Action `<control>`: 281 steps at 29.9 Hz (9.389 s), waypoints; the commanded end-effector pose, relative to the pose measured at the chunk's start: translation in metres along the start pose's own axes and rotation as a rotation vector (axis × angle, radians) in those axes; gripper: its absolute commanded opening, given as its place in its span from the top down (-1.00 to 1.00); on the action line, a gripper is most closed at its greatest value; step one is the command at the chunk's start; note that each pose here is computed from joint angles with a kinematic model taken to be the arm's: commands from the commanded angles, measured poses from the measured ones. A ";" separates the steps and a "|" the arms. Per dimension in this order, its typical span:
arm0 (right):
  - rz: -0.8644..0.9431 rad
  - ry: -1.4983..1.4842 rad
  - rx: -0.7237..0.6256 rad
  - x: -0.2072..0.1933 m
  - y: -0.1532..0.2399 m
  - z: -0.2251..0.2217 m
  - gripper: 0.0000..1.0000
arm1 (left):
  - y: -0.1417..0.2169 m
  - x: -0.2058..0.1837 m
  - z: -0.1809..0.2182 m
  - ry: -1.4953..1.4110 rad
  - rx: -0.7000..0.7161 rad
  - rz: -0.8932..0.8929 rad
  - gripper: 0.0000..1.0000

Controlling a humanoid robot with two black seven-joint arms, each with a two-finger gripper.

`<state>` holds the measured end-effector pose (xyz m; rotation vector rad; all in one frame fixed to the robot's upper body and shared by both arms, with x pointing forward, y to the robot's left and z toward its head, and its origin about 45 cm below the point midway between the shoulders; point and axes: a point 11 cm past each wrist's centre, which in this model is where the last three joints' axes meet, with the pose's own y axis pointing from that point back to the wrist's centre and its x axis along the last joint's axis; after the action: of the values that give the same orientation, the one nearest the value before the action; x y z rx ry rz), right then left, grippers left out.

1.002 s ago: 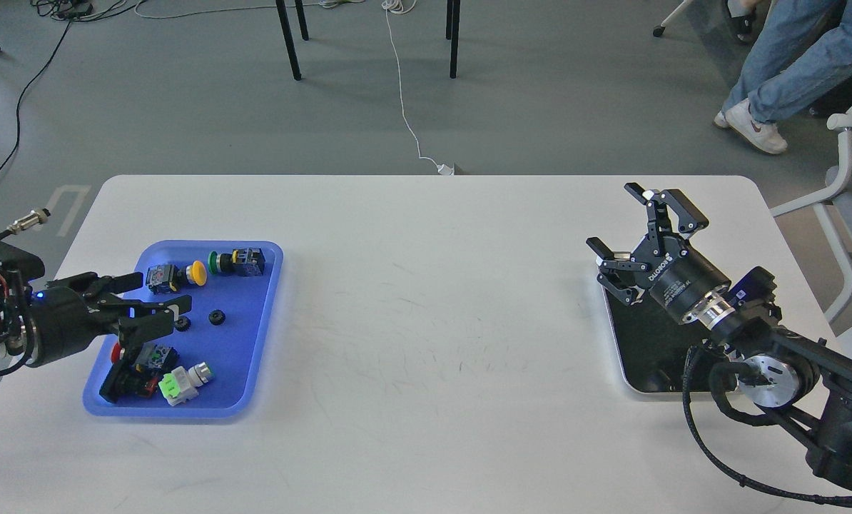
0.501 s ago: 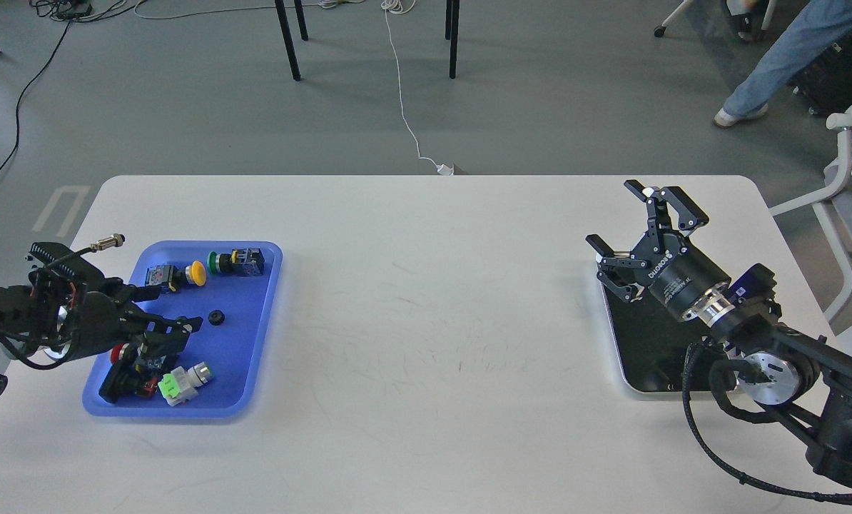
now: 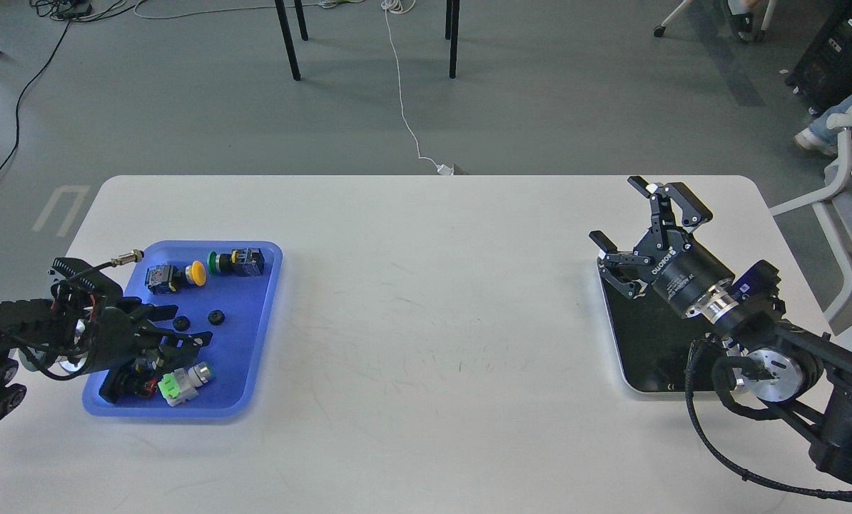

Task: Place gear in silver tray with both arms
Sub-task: 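Lower the left gripper and grasp the small black gear, then lift the gear and carry it toward the table center, then open the left gripper to set the gear on the table, then retract the left arm back over the blue tray, then reach the right gripper to the black gear and grasp it, then carry the gear with the right gripper over the silver tray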

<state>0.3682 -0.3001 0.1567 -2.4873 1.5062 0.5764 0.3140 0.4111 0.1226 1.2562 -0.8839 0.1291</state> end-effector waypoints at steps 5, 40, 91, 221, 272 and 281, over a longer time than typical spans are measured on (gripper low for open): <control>-0.003 -0.002 -0.002 -0.002 -0.001 0.002 -0.98 | 0.001 -0.005 -0.006 0.010 0.017 -0.012 -0.03; 0.016 0.015 0.008 0.004 -0.004 -0.004 -0.98 | 0.008 0.131 0.067 -0.188 -0.176 0.177 0.61; 0.120 0.078 -0.027 0.043 0.023 -0.008 -0.98 | -0.151 0.169 0.283 -0.487 -0.460 -0.059 0.33; -1.337 2.067 -0.479 -0.132 -0.083 0.075 -0.28 | 0.010 0.088 0.071 1.826 -0.935 0.915 -0.96; -1.298 2.085 -0.463 -0.124 -0.087 0.077 0.63 | 0.012 0.087 0.068 1.826 -0.935 0.925 -0.96; -1.277 2.151 -0.402 -0.143 -0.107 0.047 0.61 | 0.014 0.088 0.068 1.820 -0.949 0.920 -0.96</control>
<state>0.3880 -0.1220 0.1578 -2.9553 -0.9234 -2.5451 0.3311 0.3236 0.1914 -0.4665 0.2590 1.1848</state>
